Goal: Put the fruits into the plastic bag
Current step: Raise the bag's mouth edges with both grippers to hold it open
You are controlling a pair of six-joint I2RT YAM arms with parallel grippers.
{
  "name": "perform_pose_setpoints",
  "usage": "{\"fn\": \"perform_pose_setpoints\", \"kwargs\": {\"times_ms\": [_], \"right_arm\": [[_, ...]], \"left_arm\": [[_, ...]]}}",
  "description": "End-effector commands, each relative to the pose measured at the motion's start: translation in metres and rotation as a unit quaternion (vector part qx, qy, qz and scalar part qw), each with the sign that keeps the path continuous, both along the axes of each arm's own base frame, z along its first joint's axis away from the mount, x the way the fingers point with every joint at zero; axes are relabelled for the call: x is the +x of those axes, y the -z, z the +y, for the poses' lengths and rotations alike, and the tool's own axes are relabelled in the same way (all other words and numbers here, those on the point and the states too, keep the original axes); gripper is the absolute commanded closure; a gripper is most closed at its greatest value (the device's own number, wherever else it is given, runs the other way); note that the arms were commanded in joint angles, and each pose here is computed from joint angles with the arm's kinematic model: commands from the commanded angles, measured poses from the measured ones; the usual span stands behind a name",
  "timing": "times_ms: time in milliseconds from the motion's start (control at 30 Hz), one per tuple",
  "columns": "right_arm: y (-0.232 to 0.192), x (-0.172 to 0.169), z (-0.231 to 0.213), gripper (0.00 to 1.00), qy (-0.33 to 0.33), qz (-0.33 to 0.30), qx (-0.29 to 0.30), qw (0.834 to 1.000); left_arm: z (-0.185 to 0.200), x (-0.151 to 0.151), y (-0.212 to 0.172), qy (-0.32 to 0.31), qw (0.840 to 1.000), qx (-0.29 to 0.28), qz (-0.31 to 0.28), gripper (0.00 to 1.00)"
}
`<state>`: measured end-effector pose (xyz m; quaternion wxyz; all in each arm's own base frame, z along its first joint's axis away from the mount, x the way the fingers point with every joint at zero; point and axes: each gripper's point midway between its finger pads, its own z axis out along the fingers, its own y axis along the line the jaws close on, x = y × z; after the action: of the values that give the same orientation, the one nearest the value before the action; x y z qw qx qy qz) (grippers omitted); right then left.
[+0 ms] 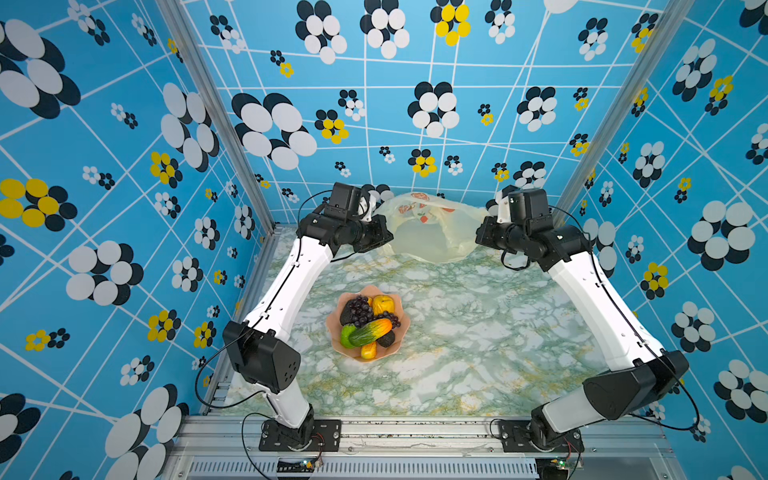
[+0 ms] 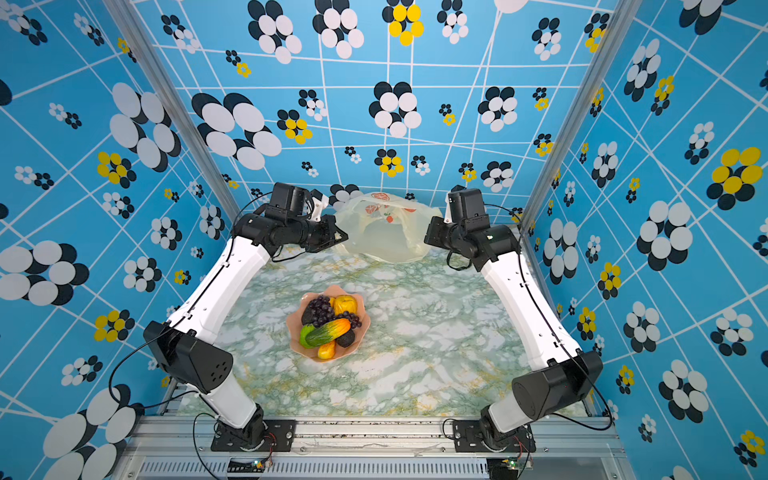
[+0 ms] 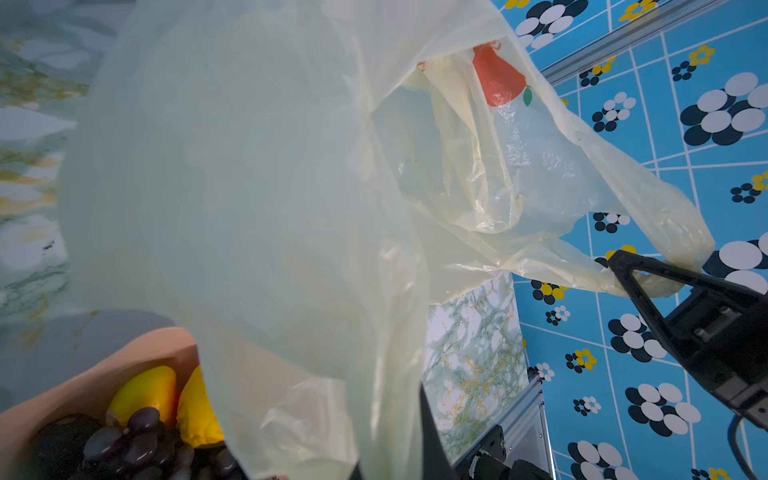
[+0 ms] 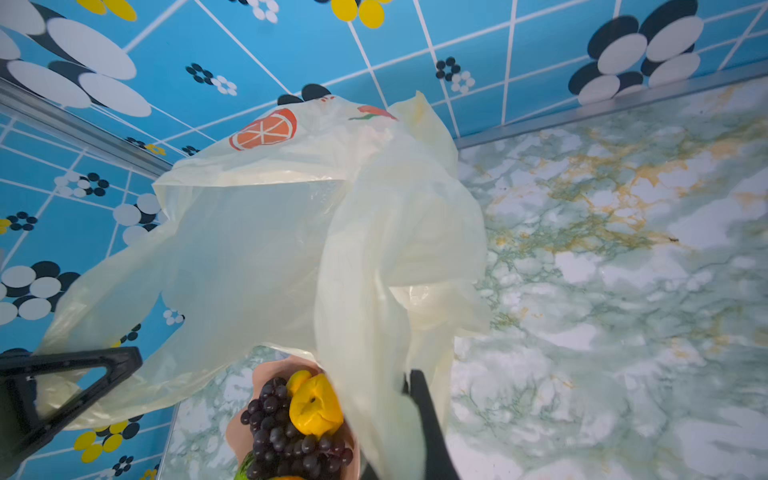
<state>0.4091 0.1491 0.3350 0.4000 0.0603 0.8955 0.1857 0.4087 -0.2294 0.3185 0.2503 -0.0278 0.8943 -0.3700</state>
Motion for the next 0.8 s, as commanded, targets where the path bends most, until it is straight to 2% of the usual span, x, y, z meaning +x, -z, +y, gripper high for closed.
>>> {"fn": "perform_pose_setpoints", "kwargs": {"times_ms": [0, 100, 133, 200, 267, 333, 367, 433, 467, 500, 533, 600, 633, 667, 700, 733, 767], "right_arm": [[-0.016, 0.027, 0.002, 1.0, 0.019, -0.033, 0.012, 0.999], [-0.119, 0.064, 0.017, 1.0, 0.004, -0.186, 0.049, 0.981], [-0.163, 0.067, 0.021, 1.0, -0.007, -0.244, 0.061, 0.968], [-0.244, 0.055, 0.03, 1.0, -0.031, -0.347, 0.076, 0.934], [-0.316, 0.021, 0.031, 1.0, -0.045, -0.447, 0.086, 0.889], [-0.361, -0.016, 0.025, 1.0, -0.049, -0.517, 0.102, 0.848], [-0.372, -0.032, 0.023, 1.0, -0.053, -0.533, 0.105, 0.838], [-0.376, -0.052, 0.025, 1.0, -0.075, -0.53, 0.086, 0.84], [-0.364, -0.055, 0.03, 1.0, -0.092, -0.511, 0.065, 0.852], [-0.345, -0.054, 0.036, 1.0, -0.105, -0.484, 0.044, 0.867], [-0.31, -0.047, 0.041, 1.0, -0.117, -0.441, 0.018, 0.89], [-0.203, -0.026, 0.038, 1.0, -0.099, -0.325, -0.021, 0.94], [-0.105, -0.013, 0.03, 1.0, -0.075, -0.225, -0.052, 0.97], [0.0, -0.013, 0.015, 1.0, -0.048, -0.101, -0.074, 0.991], [0.084, -0.025, 0.001, 1.0, -0.028, 0.019, -0.073, 0.997], [0.159, -0.048, -0.007, 1.0, -0.016, 0.14, -0.055, 0.989], [0.205, -0.068, -0.011, 1.0, -0.004, 0.213, -0.04, 0.976]], "left_arm": [[-0.001, 0.016, 0.012, -0.012, 0.998, -0.029, 0.059, 1.0], [-0.002, 0.058, -0.061, -0.027, 0.996, -0.083, -0.026, 1.0], [-0.003, 0.07, -0.091, -0.029, 0.992, -0.102, -0.07, 1.0], [-0.001, 0.075, -0.172, -0.028, 0.97, -0.14, -0.196, 1.0], [0.005, 0.062, -0.245, -0.024, 0.932, -0.179, -0.314, 1.0], [0.011, 0.038, -0.297, -0.016, 0.892, -0.199, -0.406, 1.0], [0.012, 0.02, -0.319, -0.007, 0.87, -0.199, -0.45, 1.0], [0.006, -0.012, -0.336, 0.019, 0.843, -0.179, -0.506, 1.0], [-0.001, -0.027, -0.332, 0.036, 0.84, -0.156, -0.518, 1.0], [-0.008, -0.034, -0.317, 0.052, 0.848, -0.132, -0.511, 1.0], [-0.016, -0.035, -0.287, 0.069, 0.866, -0.099, -0.485, 1.0], [-0.016, -0.019, -0.185, 0.06, 0.925, 0.0, -0.376, 1.0], [-0.003, -0.005, -0.101, 0.031, 0.955, 0.074, -0.285, 1.0], [0.022, -0.003, -0.014, -0.011, 0.976, 0.143, -0.166, 1.0], [0.039, -0.011, 0.056, -0.033, 0.984, 0.169, -0.05, 1.0], [0.043, -0.029, 0.116, -0.021, 0.986, 0.159, 0.055, 1.0], [0.04, -0.046, 0.156, -0.002, 0.981, 0.153, 0.117, 1.0]]}}
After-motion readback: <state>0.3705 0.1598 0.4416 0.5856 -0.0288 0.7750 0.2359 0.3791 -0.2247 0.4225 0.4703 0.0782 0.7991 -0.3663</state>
